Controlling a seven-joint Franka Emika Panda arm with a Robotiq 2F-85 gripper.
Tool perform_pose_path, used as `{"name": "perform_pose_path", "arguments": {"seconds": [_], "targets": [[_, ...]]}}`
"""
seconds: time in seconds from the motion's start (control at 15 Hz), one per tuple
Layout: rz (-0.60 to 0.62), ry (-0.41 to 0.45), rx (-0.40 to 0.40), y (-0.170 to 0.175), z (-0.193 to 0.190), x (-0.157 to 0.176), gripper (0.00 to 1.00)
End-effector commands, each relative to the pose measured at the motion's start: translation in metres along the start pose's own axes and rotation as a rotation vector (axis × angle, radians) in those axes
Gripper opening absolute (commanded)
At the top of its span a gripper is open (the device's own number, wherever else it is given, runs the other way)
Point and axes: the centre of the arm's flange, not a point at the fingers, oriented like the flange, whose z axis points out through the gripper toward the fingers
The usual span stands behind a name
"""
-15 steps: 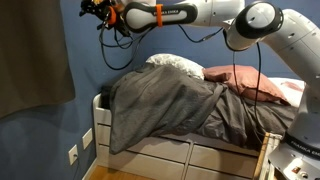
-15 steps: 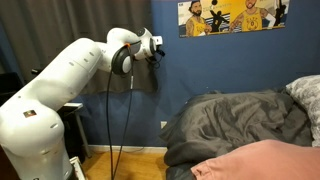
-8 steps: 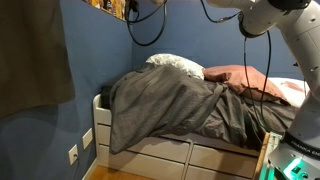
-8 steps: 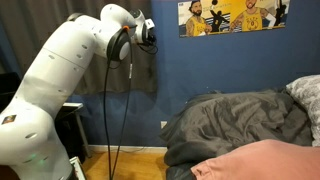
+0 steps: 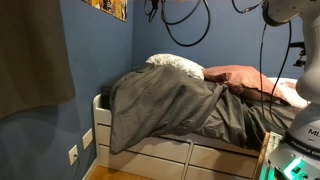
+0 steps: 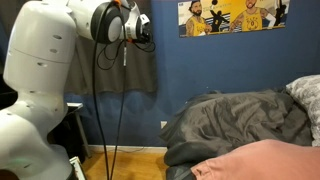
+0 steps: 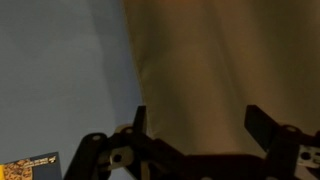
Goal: Pull up the grey covers
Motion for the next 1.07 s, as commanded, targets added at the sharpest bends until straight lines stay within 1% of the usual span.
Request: {"name": "perform_pose_path", "arguments": {"seconds": [0.0, 0.13, 0.27, 0.47, 0.6, 0.67, 0.8, 1.0], "targets": [[0.011, 0.014, -0.077, 0.002, -0.061, -0.046, 1.00], [0.041, -0.001, -0.098, 0.014, -0.068, -0.051, 1.00], [0.077, -0.042, -0.123, 0.030, -0.069, -0.048, 1.00], [0.170, -0.110, -0.199, 0.047, -0.080, -0.050, 1.00], [0.229, -0.120, -0.248, 0.050, -0.086, -0.055, 1.00], [0.173, -0.104, -0.192, 0.061, -0.068, -0.045, 1.00], [0.202, -0.111, -0.217, 0.063, -0.073, -0.047, 1.00], [0.206, -0.119, -0.228, 0.060, -0.070, -0.050, 1.00]]}}
